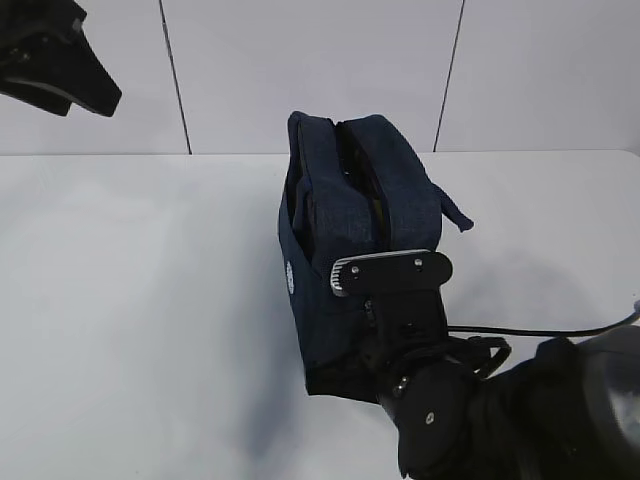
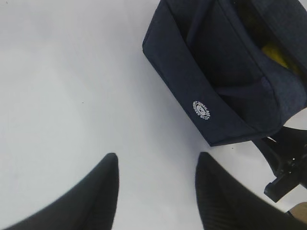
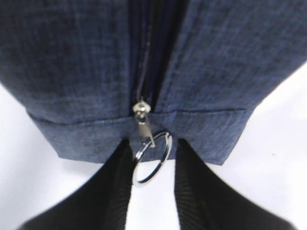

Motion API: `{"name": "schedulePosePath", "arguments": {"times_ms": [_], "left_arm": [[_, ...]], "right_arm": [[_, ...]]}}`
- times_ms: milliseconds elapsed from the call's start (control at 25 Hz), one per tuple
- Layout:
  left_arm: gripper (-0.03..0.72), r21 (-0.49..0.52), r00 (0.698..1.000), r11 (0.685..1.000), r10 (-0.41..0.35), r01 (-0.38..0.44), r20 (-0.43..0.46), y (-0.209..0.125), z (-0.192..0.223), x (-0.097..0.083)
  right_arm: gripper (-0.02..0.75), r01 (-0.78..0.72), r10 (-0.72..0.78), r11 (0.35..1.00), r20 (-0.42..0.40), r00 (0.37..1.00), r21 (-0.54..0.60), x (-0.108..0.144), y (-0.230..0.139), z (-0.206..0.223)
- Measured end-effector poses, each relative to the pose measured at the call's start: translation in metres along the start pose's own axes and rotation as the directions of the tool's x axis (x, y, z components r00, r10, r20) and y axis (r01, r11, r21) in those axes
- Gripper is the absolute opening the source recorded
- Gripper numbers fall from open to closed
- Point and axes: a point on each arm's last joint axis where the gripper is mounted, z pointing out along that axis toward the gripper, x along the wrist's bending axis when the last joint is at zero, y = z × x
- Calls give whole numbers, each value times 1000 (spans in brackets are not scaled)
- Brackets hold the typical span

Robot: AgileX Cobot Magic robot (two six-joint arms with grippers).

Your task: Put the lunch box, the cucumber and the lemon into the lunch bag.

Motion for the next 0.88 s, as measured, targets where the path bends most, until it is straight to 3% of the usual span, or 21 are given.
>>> {"name": "schedulePosePath", "arguments": {"times_ms": [240, 440, 880], "left_arm": [[375, 0, 1000, 1000, 0, 0, 0, 0, 0, 0], [375, 0, 1000, 1000, 0, 0, 0, 0, 0, 0], [371, 0, 1000, 1000, 0, 0, 0, 0, 0, 0]], "right_arm": [[137, 0, 0, 1000, -9, 1000, 10, 1, -1, 0], [8, 2, -2, 1000, -10, 1000, 11, 1, -1, 0], [8, 100, -99, 995, -25, 995, 22, 2, -2, 0]]}}
